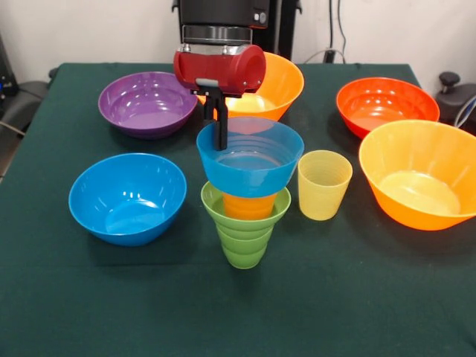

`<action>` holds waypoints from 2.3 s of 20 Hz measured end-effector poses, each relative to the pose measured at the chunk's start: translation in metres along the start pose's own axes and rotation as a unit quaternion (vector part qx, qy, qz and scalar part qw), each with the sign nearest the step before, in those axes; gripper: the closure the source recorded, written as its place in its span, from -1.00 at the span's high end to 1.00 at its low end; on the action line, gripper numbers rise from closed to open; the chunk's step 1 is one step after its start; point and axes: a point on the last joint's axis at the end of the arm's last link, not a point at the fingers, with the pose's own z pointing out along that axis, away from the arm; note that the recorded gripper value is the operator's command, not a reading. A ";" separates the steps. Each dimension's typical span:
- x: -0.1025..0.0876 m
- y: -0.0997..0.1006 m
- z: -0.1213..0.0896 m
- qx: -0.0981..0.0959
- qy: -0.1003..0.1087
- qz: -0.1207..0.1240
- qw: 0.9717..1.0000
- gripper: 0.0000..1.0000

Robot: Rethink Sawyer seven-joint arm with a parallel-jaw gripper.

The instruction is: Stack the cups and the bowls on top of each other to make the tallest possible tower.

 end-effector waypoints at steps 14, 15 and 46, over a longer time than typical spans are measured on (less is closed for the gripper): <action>0.001 -0.001 0.000 0.003 0.000 -0.001 1.000 1.00; 0.001 -0.001 0.000 0.003 0.000 -0.001 1.000 1.00; -0.023 0.010 -0.022 0.027 0.025 0.003 0.999 1.00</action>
